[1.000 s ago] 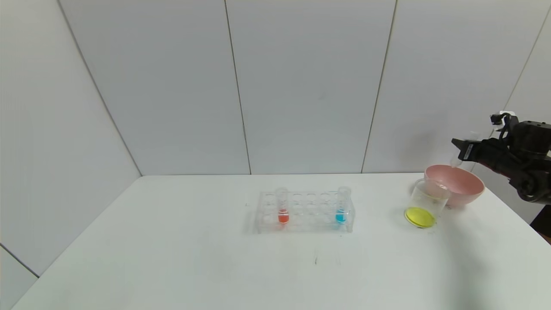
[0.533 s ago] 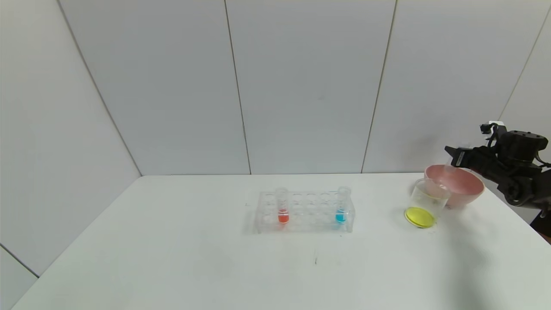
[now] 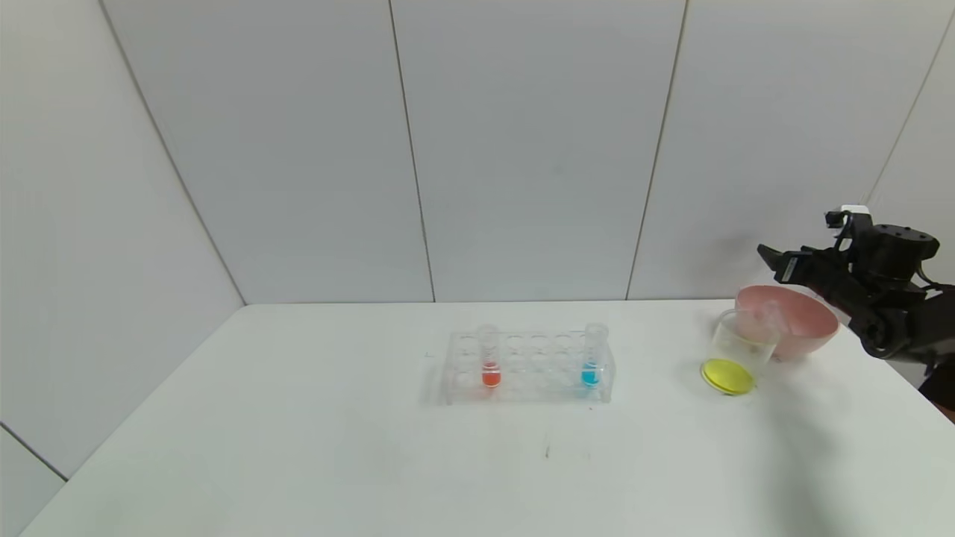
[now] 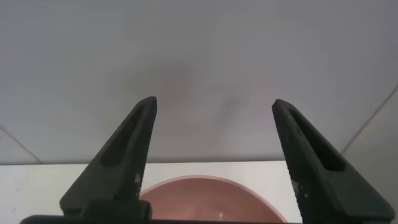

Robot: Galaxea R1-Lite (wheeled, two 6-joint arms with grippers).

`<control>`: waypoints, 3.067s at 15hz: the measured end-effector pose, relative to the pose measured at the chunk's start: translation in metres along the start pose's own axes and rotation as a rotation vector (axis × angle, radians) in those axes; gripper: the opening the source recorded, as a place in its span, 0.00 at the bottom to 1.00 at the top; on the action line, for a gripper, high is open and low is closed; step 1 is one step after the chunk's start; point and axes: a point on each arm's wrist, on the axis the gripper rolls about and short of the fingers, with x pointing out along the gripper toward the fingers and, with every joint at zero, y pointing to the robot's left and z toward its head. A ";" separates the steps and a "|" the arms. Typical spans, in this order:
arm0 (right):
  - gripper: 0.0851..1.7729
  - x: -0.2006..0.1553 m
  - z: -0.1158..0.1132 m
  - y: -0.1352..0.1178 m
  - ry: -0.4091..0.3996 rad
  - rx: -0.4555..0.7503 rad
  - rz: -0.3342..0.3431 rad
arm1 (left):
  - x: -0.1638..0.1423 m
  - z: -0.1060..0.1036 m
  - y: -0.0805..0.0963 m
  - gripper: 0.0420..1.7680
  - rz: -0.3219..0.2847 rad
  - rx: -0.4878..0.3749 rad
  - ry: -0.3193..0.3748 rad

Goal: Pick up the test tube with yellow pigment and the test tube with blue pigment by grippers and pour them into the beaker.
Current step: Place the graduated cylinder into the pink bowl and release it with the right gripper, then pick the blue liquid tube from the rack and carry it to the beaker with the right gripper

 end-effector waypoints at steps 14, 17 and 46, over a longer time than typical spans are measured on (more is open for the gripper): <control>0.93 -0.061 0.031 0.190 0.061 0.040 0.130 | 0.000 0.000 0.000 1.00 0.000 0.000 0.000; 0.94 -0.115 0.034 0.230 0.107 0.028 0.163 | 0.000 0.000 0.000 1.00 0.000 0.000 0.000; 0.96 -0.264 -0.031 0.328 0.172 0.009 0.137 | 0.000 0.000 0.000 1.00 0.000 0.000 0.000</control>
